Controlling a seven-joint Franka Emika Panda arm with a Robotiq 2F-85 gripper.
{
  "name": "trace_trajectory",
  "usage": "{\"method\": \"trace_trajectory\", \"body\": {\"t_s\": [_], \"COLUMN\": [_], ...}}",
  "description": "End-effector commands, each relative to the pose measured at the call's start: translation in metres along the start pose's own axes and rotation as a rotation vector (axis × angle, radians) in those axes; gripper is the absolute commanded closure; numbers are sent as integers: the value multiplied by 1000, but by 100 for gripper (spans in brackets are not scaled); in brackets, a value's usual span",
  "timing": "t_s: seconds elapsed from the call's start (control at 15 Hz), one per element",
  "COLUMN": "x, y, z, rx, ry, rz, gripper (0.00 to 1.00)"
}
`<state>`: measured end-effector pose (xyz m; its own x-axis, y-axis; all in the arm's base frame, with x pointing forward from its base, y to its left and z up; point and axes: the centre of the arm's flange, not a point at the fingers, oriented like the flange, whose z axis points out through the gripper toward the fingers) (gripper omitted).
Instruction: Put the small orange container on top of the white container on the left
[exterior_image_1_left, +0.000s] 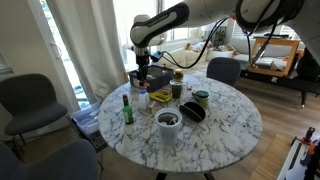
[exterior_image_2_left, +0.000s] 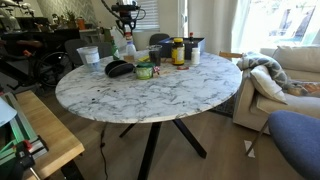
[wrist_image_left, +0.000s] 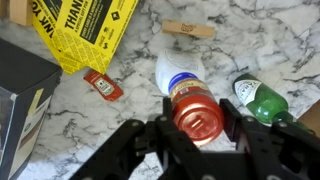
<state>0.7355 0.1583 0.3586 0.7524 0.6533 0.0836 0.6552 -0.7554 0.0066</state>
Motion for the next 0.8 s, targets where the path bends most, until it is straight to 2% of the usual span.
{"method": "trace_trajectory", "body": {"t_s": [0.0, 0.73], "x": [6, 8], "y": [8, 11], "z": [7, 15], "rx": [6, 16], "ry": [-6, -13], "rz": [2, 6], "gripper": [76, 76]}}
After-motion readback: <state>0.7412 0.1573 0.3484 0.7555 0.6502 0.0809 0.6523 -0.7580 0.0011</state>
